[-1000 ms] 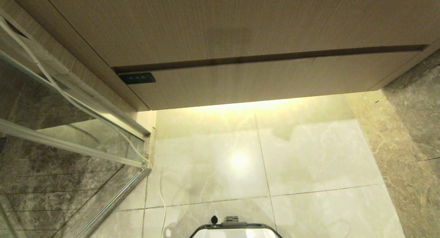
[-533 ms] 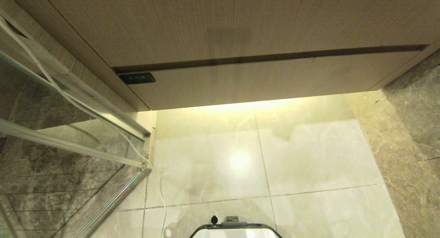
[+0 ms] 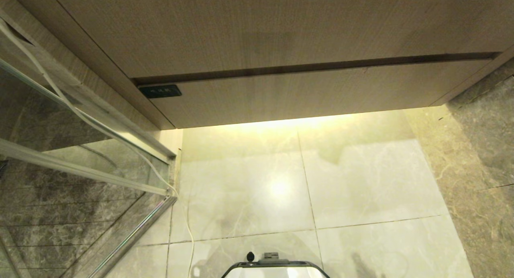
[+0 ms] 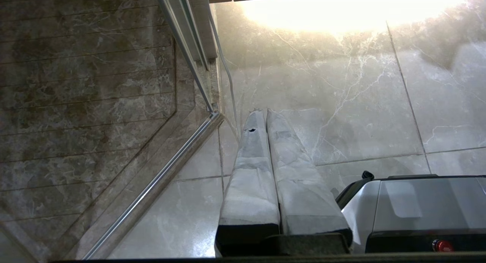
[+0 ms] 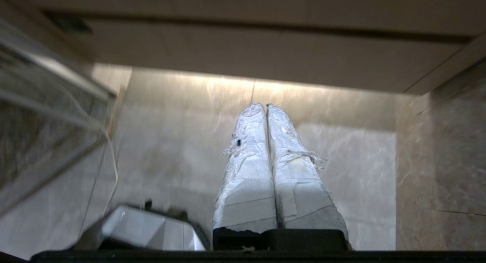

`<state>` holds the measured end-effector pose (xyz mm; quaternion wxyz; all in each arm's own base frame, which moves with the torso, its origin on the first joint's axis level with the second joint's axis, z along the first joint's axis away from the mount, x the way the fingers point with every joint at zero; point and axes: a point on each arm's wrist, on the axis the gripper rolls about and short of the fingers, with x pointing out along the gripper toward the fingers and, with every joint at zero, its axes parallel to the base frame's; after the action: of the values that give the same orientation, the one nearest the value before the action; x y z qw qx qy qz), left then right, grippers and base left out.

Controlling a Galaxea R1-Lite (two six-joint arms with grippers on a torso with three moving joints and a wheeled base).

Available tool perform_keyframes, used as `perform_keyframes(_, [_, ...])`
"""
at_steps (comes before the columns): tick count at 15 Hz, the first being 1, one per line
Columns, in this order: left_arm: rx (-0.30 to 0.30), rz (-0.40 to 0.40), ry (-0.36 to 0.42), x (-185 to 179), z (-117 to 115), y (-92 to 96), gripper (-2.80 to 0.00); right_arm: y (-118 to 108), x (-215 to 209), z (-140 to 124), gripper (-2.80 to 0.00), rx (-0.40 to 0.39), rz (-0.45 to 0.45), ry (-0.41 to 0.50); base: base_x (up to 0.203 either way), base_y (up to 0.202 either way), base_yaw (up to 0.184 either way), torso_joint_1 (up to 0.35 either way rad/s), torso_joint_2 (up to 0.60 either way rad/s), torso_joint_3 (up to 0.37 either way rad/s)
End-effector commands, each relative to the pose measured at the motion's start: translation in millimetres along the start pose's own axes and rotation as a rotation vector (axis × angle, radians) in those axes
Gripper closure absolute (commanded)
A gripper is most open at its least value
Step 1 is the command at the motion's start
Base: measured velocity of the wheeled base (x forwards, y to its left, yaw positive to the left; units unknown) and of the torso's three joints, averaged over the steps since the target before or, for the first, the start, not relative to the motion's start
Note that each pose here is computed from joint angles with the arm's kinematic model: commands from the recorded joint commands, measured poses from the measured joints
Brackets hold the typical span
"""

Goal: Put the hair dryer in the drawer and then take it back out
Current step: Pull open the drawer

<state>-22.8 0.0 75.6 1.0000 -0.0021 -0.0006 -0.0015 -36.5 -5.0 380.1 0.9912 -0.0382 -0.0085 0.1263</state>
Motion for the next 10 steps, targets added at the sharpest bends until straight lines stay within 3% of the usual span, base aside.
perform_keyframes(1, [0.000,0.000,0.000,0.0,-0.1,0.0,0.00,-6.8,111.7,6.0,0.00,-0.012,0.058,0.266,0.000,0.000,0.000,0.000,0.00,0.000])
perform_keyframes(4, [-0.002,0.000,0.000,0.0,0.0,0.0,0.00,-8.3,193.1,-8.3,0.00,-0.053,0.106,0.440,0.000,0.000,0.000,0.000,0.00,0.000])
perform_keyframes(5, [0.000,0.000,0.000,0.0,0.0,0.0,0.00,-8.4,216.4,-15.1,-2.80,-0.071,0.127,0.476,0.000,0.000,0.000,0.000,0.00,0.000])
perform_keyframes(7, [0.000,0.001,0.000,0.0,0.0,0.0,0.00,-7.1,259.2,-32.2,-2.80,-0.153,0.219,0.518,0.000,0.000,0.000,0.000,0.00,0.000])
perform_keyframes(10, [0.000,0.000,0.001,0.1,-0.4,0.0,0.00,-7.0,299.7,-53.0,-2.80,-0.402,0.300,0.465,0.000,0.000,0.000,0.000,0.00,0.000])
